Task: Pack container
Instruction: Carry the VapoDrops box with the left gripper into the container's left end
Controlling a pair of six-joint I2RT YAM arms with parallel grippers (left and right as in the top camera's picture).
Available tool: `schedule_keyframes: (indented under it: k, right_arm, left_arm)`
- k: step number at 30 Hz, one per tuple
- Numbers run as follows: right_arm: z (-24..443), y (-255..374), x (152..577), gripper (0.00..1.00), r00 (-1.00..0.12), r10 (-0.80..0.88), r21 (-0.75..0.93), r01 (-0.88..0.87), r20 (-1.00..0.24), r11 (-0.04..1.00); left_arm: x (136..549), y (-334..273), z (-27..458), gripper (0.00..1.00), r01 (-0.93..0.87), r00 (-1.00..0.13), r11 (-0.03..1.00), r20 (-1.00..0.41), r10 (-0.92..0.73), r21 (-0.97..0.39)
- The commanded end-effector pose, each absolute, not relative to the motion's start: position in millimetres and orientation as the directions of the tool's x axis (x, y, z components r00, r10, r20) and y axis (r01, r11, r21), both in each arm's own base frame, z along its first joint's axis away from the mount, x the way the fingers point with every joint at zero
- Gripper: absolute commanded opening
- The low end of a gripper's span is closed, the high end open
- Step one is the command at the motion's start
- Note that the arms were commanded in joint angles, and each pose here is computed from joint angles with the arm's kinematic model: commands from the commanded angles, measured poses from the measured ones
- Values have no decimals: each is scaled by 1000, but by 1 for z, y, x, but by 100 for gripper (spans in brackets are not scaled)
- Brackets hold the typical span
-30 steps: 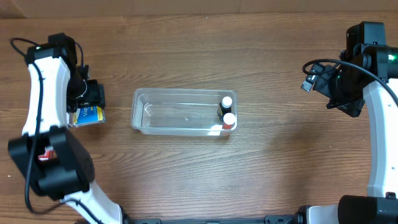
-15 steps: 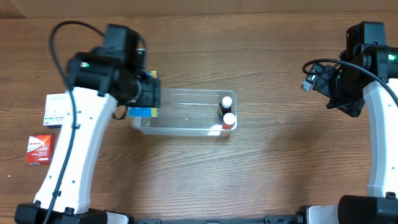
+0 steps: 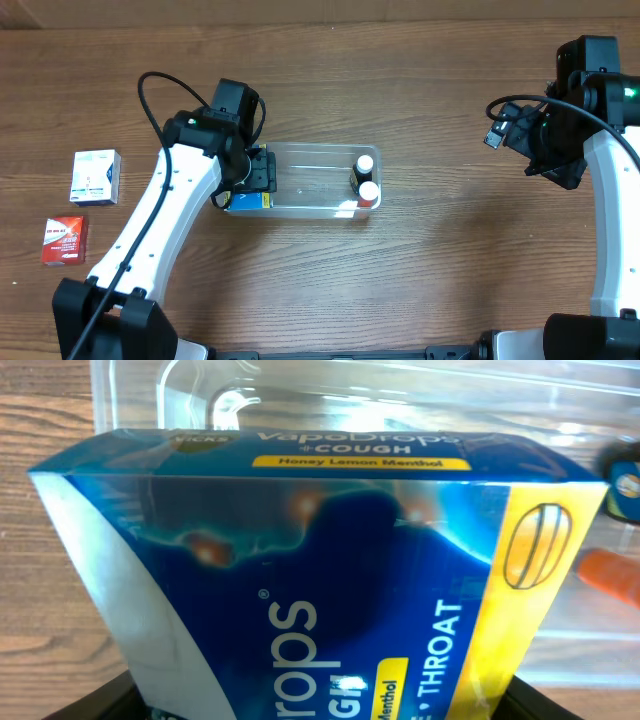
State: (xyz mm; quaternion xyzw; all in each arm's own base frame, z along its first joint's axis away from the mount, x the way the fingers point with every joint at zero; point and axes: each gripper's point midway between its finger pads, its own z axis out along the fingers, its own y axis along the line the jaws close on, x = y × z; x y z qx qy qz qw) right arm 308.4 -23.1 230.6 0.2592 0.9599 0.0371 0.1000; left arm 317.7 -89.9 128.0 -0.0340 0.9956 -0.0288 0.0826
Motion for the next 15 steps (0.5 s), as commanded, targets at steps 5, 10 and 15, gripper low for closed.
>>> schedule_keyframes:
  k: [5, 10, 15]
  right_arm:
    - [232, -23, 308, 100, -848, 500, 125, 484, -178, 866]
    - [232, -23, 308, 100, -848, 500, 126, 484, -178, 866]
    - [232, -23, 308, 100, -848, 500, 126, 484, -179, 866]
  left_arm:
    - [324, -74, 93, 54, -97, -990, 994, -104, -91, 48]
    - [323, -73, 77, 56, -71, -996, 995, -55, -67, 72]
    - [325, -73, 78, 53, -52, -997, 996, -60, -47, 74]
